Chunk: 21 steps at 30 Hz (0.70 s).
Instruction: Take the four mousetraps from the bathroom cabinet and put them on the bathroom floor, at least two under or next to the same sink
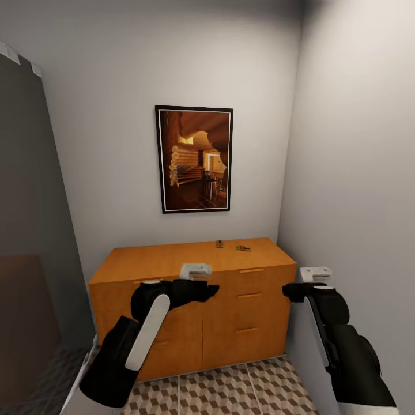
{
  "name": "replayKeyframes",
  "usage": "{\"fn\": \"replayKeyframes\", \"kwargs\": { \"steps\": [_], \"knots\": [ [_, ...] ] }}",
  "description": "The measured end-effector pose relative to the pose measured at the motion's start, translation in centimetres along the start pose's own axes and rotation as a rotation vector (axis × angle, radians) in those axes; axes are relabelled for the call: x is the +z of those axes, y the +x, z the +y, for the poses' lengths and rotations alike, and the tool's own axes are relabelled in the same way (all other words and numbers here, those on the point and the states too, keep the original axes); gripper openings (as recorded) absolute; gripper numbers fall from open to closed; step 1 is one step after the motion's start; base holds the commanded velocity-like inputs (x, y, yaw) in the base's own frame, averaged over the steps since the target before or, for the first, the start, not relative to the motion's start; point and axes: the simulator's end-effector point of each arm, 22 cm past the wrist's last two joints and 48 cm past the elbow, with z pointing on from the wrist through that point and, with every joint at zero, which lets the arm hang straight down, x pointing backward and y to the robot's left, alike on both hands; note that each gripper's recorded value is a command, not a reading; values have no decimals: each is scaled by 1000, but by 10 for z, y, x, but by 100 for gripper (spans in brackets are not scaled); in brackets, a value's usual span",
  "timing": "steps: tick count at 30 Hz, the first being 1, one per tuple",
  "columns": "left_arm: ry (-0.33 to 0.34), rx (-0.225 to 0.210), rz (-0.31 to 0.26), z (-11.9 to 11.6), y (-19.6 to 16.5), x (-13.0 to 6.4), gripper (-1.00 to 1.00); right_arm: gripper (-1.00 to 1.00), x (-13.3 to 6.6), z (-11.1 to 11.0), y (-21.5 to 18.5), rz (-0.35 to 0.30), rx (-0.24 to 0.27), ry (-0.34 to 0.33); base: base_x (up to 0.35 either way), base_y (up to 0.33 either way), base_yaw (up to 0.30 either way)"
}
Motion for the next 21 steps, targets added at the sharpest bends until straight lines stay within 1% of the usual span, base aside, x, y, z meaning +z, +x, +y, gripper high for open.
{"fn": "replayKeyframes", "kwargs": {
  "steps": [1, 4, 6, 7, 13, 15, 16, 21],
  "knots": [
    [5, 15, -26, -5, -19, -3, 100, 100, -2, -2, -19, -31, 7, 2, 0, 0, 0],
    [7, 35, -59, -9, -42, -7, 100, 100, -7, -4, -49, -79, 19, 4, 0, 0, 0],
    [7, 45, -76, -11, -54, -9, 100, 100, -11, -6, -68, -109, 27, 6, 0, 0, 0],
    [7, 45, -76, -11, -54, -9, 100, 100, -11, -6, -68, -109, 27, 5, 0, 0, 0],
    [4, 74, -125, -15, -86, -17, 100, 100, -27, -13, -128, -208, 51, 13, 0, 0, 0],
    [-4, 87, -144, -15, -99, -20, 100, 100, -35, -16, -151, -246, 60, 15, 0, 0, 0],
    [-4, 87, -144, -15, -99, -20, 100, 100, -35, -16, -151, -246, 60, 15, 0, 0, 0],
    [-48, 130, -203, -10, -135, -32, 100, 100, -57, -24, -204, -335, 81, 21, 0, 0, 0]
  ]
}}
